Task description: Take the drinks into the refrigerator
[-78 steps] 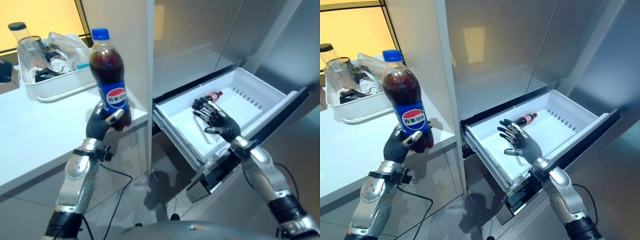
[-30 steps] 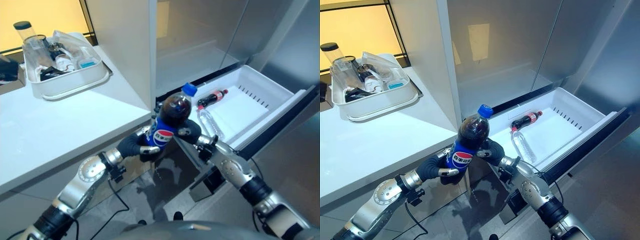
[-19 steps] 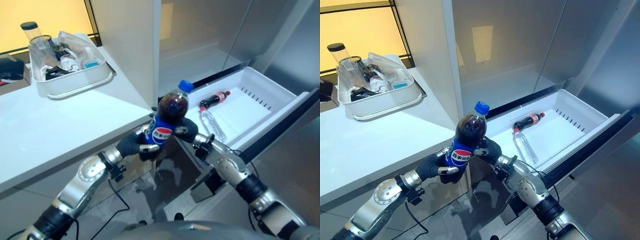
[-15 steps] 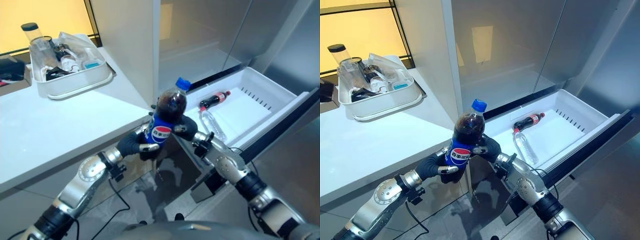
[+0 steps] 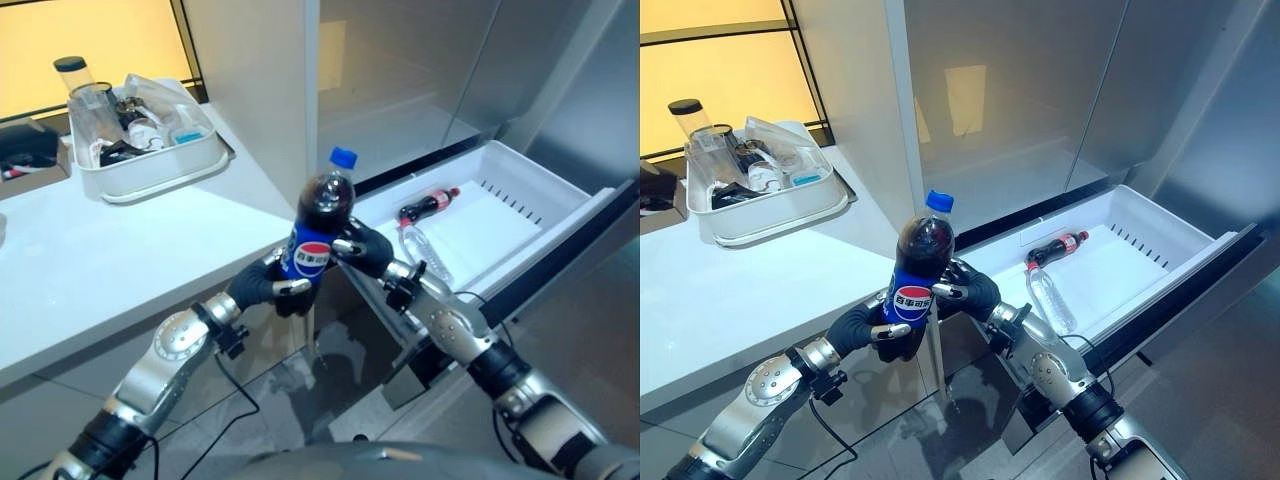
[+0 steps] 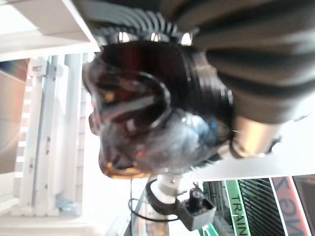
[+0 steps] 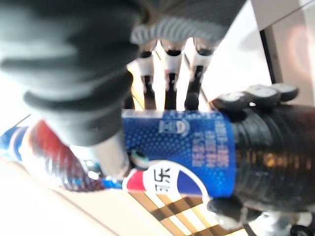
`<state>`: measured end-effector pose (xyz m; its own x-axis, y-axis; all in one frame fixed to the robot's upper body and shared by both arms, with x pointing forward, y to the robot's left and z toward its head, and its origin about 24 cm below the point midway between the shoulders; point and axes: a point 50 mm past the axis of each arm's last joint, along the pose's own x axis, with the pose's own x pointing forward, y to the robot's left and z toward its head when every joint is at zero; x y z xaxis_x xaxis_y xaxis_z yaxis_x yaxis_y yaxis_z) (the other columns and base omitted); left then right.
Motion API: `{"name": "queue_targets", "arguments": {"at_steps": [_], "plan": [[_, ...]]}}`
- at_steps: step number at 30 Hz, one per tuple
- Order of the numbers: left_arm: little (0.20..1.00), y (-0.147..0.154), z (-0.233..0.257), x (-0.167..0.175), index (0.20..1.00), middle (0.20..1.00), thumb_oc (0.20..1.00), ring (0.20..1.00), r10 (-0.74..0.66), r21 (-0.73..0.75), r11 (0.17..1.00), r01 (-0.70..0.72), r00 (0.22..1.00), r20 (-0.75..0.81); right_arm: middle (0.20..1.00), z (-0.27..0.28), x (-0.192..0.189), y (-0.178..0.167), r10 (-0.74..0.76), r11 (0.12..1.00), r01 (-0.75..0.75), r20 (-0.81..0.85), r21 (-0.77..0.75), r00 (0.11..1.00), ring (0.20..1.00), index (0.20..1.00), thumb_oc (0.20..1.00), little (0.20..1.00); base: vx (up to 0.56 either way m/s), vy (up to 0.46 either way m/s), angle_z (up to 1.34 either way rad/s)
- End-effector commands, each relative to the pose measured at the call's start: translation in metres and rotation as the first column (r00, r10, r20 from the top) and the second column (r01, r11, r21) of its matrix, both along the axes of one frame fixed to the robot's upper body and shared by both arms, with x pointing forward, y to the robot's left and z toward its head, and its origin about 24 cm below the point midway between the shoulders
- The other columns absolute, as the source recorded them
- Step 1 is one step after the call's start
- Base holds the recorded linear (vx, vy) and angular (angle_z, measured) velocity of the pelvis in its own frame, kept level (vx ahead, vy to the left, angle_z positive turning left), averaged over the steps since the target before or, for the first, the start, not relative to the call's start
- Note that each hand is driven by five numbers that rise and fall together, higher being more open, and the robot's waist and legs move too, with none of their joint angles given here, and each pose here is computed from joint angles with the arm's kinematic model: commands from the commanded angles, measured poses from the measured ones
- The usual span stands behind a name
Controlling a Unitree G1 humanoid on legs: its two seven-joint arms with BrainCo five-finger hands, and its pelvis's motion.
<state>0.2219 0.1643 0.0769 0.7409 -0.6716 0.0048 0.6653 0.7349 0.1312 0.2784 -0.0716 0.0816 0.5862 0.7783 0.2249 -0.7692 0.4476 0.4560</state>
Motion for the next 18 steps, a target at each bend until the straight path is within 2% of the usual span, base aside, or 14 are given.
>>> {"name": "queue_targets", "arguments": {"at_steps": [1, 2, 3, 18], "plan": [[0.2, -0.0293, 0.0455, 0.0025, 0.2, 0.2, 0.2, 0.2, -0.15, -0.075, 0.982, 0.173, 0.958, 0.245, 0.338, 0.042, 0.0159, 0.0218, 0.018, 0.989, -0.034, 0.11, 0.147, 0.994, 0.338, 0.338, 0.338, 0.338, 0.0, 0.0, 0.0], [0.2, -0.0293, 0.0455, 0.0025, 0.2, 0.2, 0.2, 0.2, -0.15, -0.075, 0.982, 0.173, 0.958, 0.245, 0.592, 0.042, 0.0159, 0.0218, 0.018, 0.989, -0.034, 0.11, 0.147, 0.994, 0.592, 0.592, 0.592, 0.592, 0.0, 0.0, 0.0], [0.2, -0.0289, 0.0458, 0.0025, 0.2, 0.2, 0.2, 0.2, -0.148, -0.073, 0.983, 0.171, 0.958, 0.247, 1.0, 0.042, 0.0157, 0.0216, 0.017, 0.989, -0.033, 0.109, 0.147, 0.994, 1.0, 1.0, 1.0, 1.0, 0.0, 0.0, 0.0], [0.2, -0.0286, 0.0465, 0.0025, 0.2, 0.2, 0.2, 0.2, -0.139, -0.073, 0.984, 0.162, 0.957, 0.256, 1.0, 0.0442, 0.0146, 0.0205, 0.029, 0.989, -0.046, 0.122, 0.139, 0.992, 1.0, 1.0, 1.0, 1.0, 0.0, 0.0, 0.0]]}}
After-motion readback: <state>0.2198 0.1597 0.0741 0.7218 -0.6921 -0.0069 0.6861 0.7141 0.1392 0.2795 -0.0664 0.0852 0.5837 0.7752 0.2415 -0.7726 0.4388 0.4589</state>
